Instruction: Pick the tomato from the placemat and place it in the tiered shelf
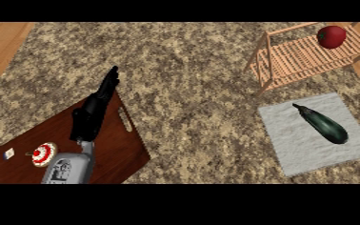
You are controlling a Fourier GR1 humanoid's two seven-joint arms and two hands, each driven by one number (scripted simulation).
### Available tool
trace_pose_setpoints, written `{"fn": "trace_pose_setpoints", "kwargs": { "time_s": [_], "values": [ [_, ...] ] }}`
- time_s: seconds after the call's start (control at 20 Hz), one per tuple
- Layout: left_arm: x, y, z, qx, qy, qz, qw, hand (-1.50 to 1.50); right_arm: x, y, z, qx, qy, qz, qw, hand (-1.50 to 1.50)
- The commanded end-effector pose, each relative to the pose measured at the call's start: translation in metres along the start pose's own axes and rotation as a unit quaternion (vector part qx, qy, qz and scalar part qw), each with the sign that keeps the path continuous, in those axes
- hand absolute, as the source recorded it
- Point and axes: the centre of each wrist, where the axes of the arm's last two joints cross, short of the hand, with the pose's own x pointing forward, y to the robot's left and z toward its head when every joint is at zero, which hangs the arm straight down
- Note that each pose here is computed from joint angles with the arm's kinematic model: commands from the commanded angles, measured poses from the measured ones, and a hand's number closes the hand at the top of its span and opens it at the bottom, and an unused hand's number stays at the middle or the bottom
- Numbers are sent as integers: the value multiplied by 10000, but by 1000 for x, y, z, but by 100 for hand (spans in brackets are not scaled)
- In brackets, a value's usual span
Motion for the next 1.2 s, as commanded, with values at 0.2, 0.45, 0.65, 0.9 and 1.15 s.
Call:
{"fn": "trace_pose_setpoints", "kwargs": {
  "time_s": [0.2,0.45,0.65,0.9,1.15],
  "values": [
    [-8,-1,13,88,97,16,9999,0,26,-85,-16,-1001,444,-1045,9885,-150],
    [3,6,9,58,1,28,10000,0,14,-156,-17,-1150,1183,-889,9823,-150],
    [5,13,-4,58,27,12,10000,0,-1,-216,-3,-805,1691,-425,9814,-150],
    [7,1,7,116,48,-49,9999,0,-23,-275,22,-576,1676,66,9841,-150],
    [1,1,0,32,-5,-10,10000,0,-33,-322,44,-380,1637,-13,9858,-150]
  ]
}}
